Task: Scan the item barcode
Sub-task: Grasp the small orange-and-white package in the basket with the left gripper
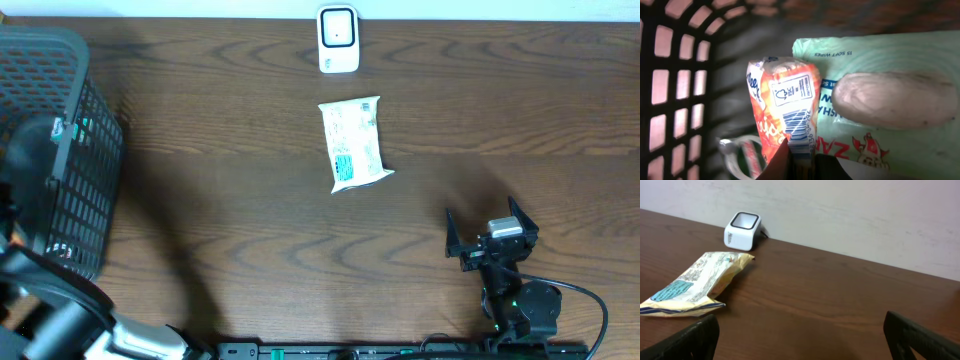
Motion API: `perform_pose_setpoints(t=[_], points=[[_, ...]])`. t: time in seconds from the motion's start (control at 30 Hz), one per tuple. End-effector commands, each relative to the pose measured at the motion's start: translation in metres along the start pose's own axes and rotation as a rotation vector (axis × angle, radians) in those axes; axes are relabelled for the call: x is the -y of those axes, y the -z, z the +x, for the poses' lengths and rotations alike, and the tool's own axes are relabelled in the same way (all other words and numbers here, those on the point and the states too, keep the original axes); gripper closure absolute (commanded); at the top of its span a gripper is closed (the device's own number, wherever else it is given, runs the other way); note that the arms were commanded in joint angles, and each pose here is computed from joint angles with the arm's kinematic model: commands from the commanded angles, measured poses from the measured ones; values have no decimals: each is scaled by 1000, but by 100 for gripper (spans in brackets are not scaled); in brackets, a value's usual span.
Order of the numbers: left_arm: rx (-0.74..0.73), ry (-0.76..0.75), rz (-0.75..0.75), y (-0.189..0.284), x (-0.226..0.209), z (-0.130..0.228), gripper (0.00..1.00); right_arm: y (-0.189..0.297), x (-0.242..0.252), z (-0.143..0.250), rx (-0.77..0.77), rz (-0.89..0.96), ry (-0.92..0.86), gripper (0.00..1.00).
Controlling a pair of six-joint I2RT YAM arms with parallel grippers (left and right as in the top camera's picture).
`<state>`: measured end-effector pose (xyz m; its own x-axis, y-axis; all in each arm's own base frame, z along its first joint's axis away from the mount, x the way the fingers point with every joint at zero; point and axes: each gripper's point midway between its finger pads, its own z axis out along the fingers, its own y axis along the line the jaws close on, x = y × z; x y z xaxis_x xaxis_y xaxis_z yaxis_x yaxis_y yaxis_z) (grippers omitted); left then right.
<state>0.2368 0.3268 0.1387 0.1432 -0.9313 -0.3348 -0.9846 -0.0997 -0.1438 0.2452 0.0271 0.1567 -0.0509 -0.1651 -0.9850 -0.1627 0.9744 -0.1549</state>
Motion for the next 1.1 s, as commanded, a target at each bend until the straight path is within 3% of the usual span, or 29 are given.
perform_pose_setpoints(t=[0.0, 0.17, 0.37, 0.53, 0.77, 1.0, 1.07], points=[[-3, 14, 219, 46, 28, 1, 93, 0, -2, 0, 2, -8, 3, 1], [45, 9, 404, 92, 50, -6, 93, 0, -2, 0, 2, -8, 3, 1], [64, -93, 401, 93, 48, -4, 93, 0, -2, 0, 2, -8, 3, 1], [38, -150, 216, 49, 23, 2, 93, 0, -2, 0, 2, -8, 3, 1], [-151, -172, 41, -33, -2, 42, 93, 0, -2, 0, 2, -8, 3, 1], [-229, -180, -17, -80, -5, 57, 93, 0, -2, 0, 2, -8, 3, 1], [-225, -179, -13, -83, -4, 56, 85, 0, -2, 0, 2, -8, 3, 1]])
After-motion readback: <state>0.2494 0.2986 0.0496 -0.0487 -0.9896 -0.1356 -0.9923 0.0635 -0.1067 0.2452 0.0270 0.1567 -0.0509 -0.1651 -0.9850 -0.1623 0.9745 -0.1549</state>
